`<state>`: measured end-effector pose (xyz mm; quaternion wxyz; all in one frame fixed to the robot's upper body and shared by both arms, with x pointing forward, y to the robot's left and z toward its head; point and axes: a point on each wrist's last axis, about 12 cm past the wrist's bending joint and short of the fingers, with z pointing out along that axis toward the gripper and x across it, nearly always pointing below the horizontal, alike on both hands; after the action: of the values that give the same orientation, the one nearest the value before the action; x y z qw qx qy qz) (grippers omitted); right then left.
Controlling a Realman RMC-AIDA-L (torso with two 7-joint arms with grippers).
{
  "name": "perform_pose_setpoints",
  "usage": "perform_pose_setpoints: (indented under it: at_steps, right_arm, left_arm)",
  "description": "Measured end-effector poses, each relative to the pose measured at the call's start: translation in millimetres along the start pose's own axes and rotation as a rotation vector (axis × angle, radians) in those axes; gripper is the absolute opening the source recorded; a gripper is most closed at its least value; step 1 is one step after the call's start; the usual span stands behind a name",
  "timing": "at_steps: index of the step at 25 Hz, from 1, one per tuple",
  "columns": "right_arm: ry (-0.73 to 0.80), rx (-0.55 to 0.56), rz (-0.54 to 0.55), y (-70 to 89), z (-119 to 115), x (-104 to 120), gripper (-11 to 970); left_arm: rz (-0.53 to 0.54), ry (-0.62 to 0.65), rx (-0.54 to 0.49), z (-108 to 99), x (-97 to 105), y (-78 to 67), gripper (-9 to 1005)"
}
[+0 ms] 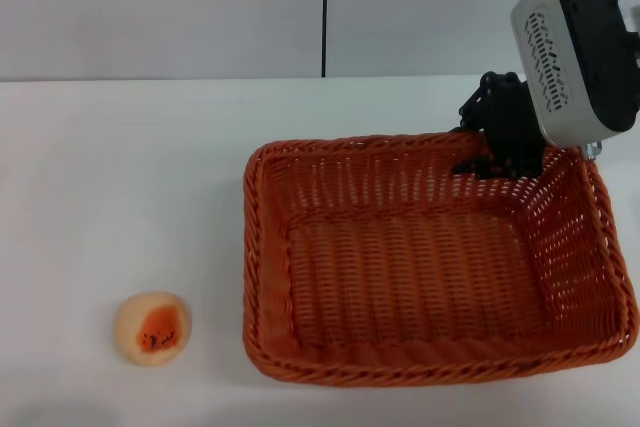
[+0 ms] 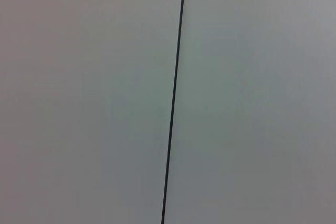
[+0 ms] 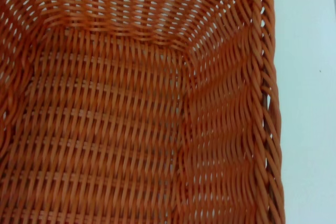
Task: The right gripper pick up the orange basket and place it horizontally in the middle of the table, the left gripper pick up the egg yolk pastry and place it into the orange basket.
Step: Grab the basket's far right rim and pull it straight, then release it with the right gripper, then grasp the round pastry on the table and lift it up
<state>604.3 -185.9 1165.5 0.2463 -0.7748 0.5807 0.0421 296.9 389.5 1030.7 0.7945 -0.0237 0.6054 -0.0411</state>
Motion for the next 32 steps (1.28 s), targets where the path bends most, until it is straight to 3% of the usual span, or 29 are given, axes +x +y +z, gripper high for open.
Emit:
perform_pose_setpoints:
  at_steps: [10, 15, 17, 18, 19, 22, 23, 24, 27, 28, 29, 32]
  right_arm:
    - [-0.048, 0.063, 0.102, -1.6, -2, 1, 380]
    - [-0.274, 0.189, 0.201, 1.3, -37, 2, 596]
    - [-0.387, 0.255, 0.256, 8.5, -58, 9, 599]
    - [-0.497, 0.32, 0.32, 20.2, -75, 20, 600]
    - [-0.497, 0.32, 0.32, 20.2, -75, 20, 601]
    - [-0.684, 0.431, 0.453, 45.4, -96, 44, 604]
    - [-0.791, 0.507, 0.551, 66.1, -105, 62, 604]
    - [-0.791, 0.507, 0.551, 66.1, -105, 62, 604]
    - [-0.863, 0.591, 0.677, 97.4, -111, 86, 604]
    - [-0.895, 0.638, 0.753, 120.6, -112, 101, 604]
    - [-0.895, 0.638, 0.753, 120.6, -112, 101, 604]
    - [-0.963, 0.712, 0.823, 153.5, -110, 117, 604]
  left_arm:
    - [-0.002, 0.002, 0.008, 2, 1, -0.3, 810]
    - [-0.023, 0.05, 0.042, 1, -2, 7.7, 810]
    - [-0.058, 0.091, 0.082, 3, -5, 14.5, 810]
    - [-0.087, 0.146, 0.138, 9, -9, 21.5, 810]
    - [-0.087, 0.146, 0.138, 9, -9, 21.5, 810]
    - [-0.118, 0.254, 0.25, 22, -16, 32.1, 810]
    - [-0.132, 0.322, 0.314, 31, -22, 37.0, 810]
    - [-0.132, 0.322, 0.314, 31, -22, 37.0, 810]
    - [-0.123, 0.416, 0.405, 45, -30, 41.4, 809]
    - [-0.121, 0.439, 0.425, 49, -32, 42.2, 809]
    - [-0.122, 0.468, 0.453, 55, -33, 42.5, 809]
    - [-0.101, 0.514, 0.506, 67, -36, 42.3, 809]
